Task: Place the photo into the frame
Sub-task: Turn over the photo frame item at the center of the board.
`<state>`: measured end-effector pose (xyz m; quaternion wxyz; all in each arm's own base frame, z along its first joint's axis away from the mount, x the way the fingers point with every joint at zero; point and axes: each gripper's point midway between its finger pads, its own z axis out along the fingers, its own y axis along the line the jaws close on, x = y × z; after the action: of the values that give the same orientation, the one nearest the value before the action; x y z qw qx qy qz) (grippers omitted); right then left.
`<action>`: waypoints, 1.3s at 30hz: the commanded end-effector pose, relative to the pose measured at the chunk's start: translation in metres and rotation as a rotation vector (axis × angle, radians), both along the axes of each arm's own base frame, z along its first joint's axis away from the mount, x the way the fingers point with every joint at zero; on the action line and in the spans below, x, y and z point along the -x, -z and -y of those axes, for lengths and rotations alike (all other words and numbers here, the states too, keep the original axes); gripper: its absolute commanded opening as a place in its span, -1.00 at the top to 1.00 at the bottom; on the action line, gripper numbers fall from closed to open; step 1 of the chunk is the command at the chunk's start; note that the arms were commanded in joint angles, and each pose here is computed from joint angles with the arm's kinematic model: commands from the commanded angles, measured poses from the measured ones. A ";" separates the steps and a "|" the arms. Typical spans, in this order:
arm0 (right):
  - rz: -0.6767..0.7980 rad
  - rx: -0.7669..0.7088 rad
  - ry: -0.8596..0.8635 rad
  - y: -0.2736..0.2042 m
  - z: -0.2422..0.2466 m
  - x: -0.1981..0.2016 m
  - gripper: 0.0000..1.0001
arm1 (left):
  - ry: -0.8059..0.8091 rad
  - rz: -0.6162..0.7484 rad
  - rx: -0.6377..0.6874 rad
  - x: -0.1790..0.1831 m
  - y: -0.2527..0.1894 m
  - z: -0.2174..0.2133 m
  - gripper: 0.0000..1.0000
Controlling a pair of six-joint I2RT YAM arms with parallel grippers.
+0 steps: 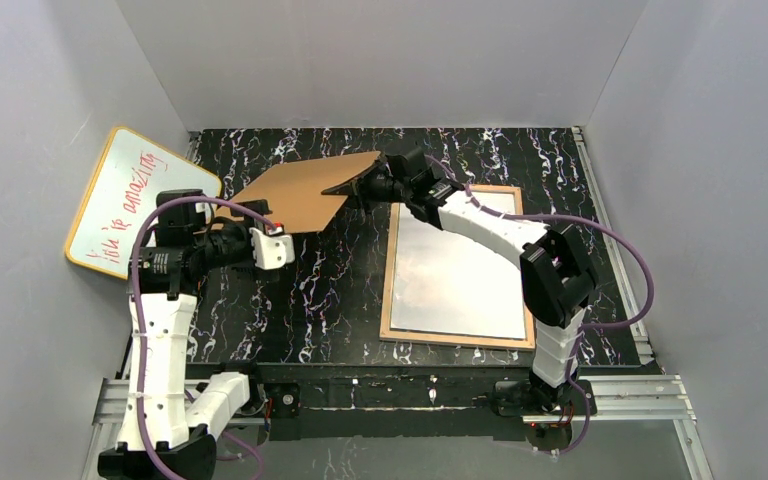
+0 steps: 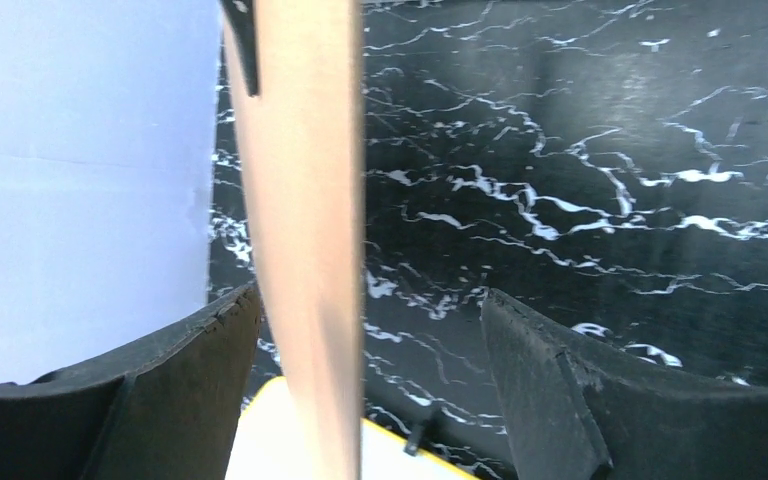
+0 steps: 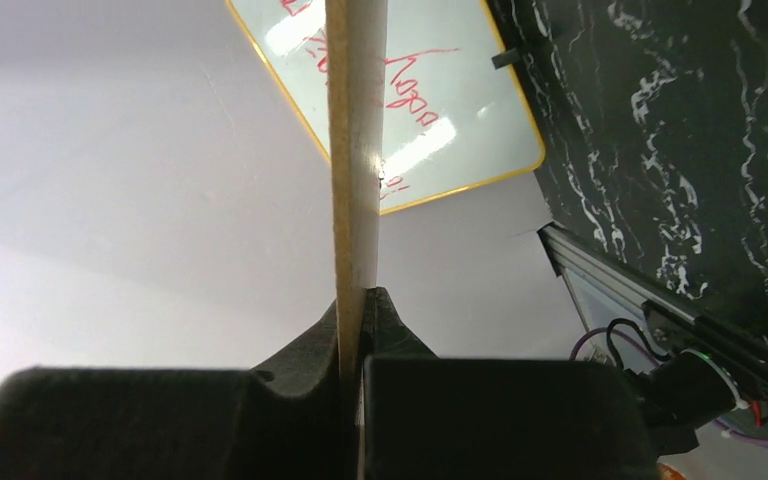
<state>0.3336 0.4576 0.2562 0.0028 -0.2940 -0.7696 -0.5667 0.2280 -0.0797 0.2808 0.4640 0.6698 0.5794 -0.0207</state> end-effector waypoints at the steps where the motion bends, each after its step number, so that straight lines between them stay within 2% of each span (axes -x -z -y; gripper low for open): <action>1: 0.141 -0.227 -0.038 -0.094 -0.002 0.024 0.97 | 0.009 0.097 0.015 -0.020 -0.017 0.003 -0.44; 4: 0.156 -0.242 -0.035 -0.100 -0.002 0.027 0.97 | 0.006 0.115 -0.003 -0.027 -0.015 0.000 0.22; 7: 0.175 -0.244 -0.039 -0.102 0.000 0.030 0.97 | -0.007 0.162 -0.010 -0.034 -0.015 -0.002 0.71; 9: 0.189 -0.236 -0.060 -0.099 -0.001 0.034 0.97 | -0.034 0.211 0.013 -0.041 -0.022 -0.002 0.88; 11: 0.207 -0.235 -0.118 -0.095 -0.002 0.040 0.79 | -0.043 0.256 0.029 -0.048 -0.030 -0.002 1.00; 14: 0.303 -0.220 -0.237 -0.090 0.002 0.052 0.39 | -0.065 0.252 0.065 -0.056 -0.037 -0.001 1.00; 16: 0.409 -0.164 -0.321 -0.084 0.013 0.057 0.00 | -0.078 0.223 0.104 -0.062 -0.043 0.002 1.00; 17: 0.468 -0.126 -0.354 -0.082 0.024 0.057 -0.29 | -0.082 0.208 0.129 -0.063 -0.047 0.004 1.00; 18: 0.547 -0.084 -0.376 -0.080 0.035 0.056 -0.48 | -0.087 0.191 0.154 -0.065 -0.052 0.006 1.00; 20: 0.674 -0.009 -0.448 -0.074 0.063 0.057 -0.72 | -0.083 0.137 0.209 -0.065 -0.056 0.013 1.00; 21: 0.735 0.010 -0.492 -0.072 0.079 0.058 -0.91 | -0.071 0.102 0.228 -0.063 -0.056 0.016 1.00; 25: 0.995 0.133 -0.594 -0.066 0.133 0.055 -0.97 | -0.010 -0.038 0.289 -0.047 -0.057 0.031 1.00; 29: 1.481 0.325 -0.602 -0.079 0.157 0.052 -0.97 | 0.041 -0.078 0.288 -0.037 -0.063 0.036 1.00; 33: 1.838 0.351 -0.577 -0.106 0.166 0.066 -0.97 | 0.077 -0.091 0.267 -0.027 -0.070 0.038 1.00; 35: 1.925 0.313 -0.628 -0.117 0.164 0.074 -0.97 | 0.084 -0.114 0.266 -0.023 -0.072 0.038 1.00; 39: 1.975 0.237 -0.707 -0.120 0.155 0.077 -0.93 | 0.138 -0.159 0.268 -0.010 -0.071 0.050 1.00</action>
<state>0.2533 0.2936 0.3749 -0.4741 0.4679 -0.5892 -0.4574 0.2679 -0.1110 0.3474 0.5102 0.6260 0.5772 -0.1210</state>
